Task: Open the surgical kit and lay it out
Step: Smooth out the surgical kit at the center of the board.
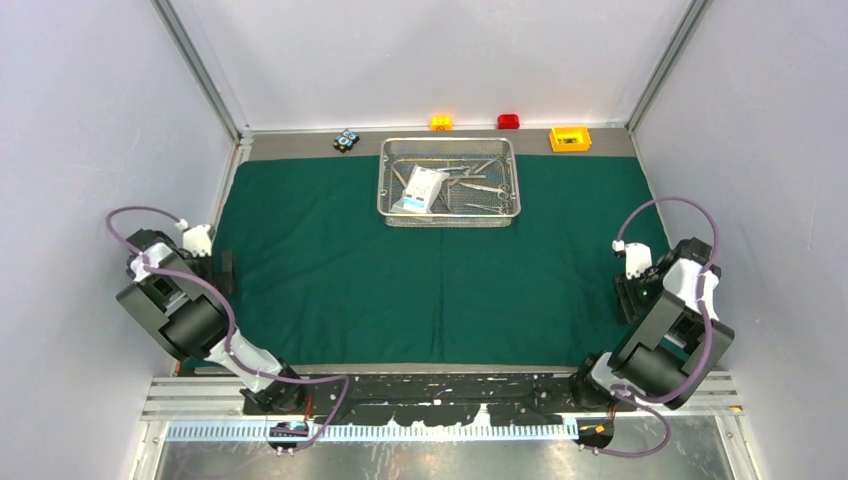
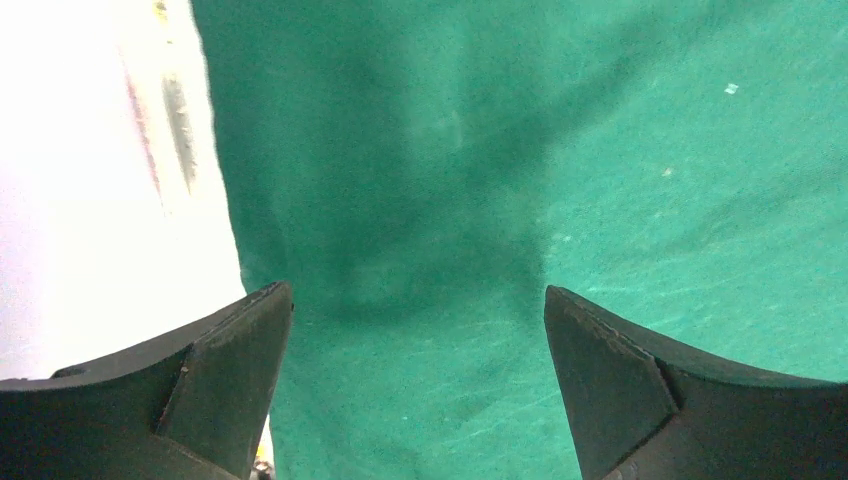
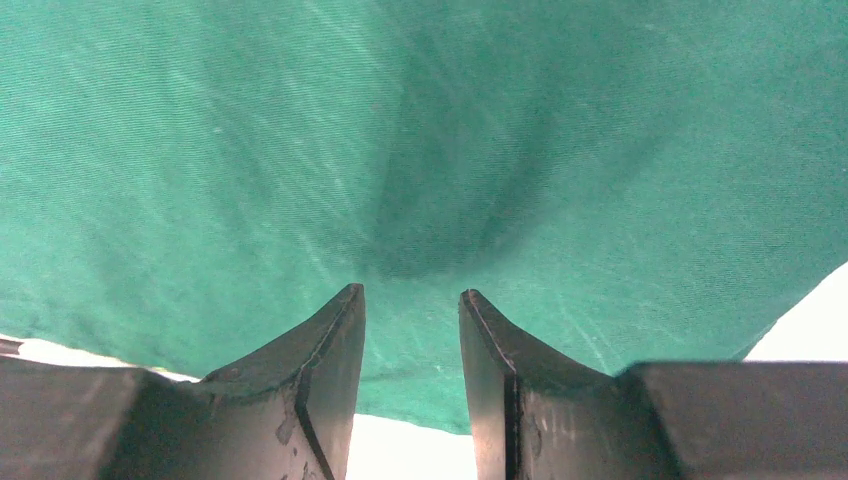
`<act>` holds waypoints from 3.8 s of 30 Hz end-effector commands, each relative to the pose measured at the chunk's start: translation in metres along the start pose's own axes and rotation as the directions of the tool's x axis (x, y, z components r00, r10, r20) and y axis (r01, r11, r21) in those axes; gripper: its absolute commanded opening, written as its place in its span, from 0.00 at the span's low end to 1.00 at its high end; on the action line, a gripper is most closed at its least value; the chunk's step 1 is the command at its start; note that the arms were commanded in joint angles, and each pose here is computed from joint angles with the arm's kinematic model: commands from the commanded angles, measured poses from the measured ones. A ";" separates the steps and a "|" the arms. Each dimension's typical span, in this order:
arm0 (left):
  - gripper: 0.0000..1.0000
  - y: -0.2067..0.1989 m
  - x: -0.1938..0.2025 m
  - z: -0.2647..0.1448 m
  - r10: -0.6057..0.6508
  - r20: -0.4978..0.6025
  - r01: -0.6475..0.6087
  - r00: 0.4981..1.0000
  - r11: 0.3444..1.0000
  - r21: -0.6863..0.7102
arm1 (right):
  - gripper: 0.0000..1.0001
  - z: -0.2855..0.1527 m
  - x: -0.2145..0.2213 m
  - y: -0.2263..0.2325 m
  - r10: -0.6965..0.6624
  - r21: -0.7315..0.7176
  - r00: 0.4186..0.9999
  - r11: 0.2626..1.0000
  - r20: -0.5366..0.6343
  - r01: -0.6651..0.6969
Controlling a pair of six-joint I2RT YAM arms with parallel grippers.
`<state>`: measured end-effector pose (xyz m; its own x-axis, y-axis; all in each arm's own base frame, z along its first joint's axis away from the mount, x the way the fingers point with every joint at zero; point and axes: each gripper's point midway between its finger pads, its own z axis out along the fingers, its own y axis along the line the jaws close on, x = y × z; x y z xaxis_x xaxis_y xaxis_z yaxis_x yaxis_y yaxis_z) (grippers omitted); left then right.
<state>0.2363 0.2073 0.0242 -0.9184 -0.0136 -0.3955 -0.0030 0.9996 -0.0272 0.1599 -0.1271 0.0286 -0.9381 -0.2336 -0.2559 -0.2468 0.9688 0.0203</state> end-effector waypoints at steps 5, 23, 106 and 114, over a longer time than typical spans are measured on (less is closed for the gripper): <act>1.00 -0.019 -0.050 -0.060 -0.088 0.250 0.065 0.964 0.993 0.099 | 0.45 -0.011 -0.004 0.017 -0.038 -0.028 0.997 0.999 0.068 0.040; 1.00 -0.038 0.057 -0.033 0.244 -0.013 -0.244 0.970 0.970 -0.002 | 0.44 0.016 0.046 -0.019 -0.015 -0.028 0.999 1.000 -0.040 0.014; 1.00 -0.031 -0.053 -0.095 0.018 0.309 -0.077 0.951 0.981 0.178 | 0.53 -0.050 -0.062 -0.030 0.104 -0.077 0.938 0.994 0.332 -0.083; 1.00 -0.127 -0.153 -0.090 0.102 0.425 -0.206 0.899 0.957 0.205 | 0.63 -0.075 -0.199 0.023 0.031 -0.034 0.866 0.999 0.499 -0.017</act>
<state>0.2908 0.1259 0.1266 -0.7621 0.1157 -0.6370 0.2571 0.9571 -0.1337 0.2639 -0.0868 0.1056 -0.7815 -0.2335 -0.5786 -0.3346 0.9396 0.0727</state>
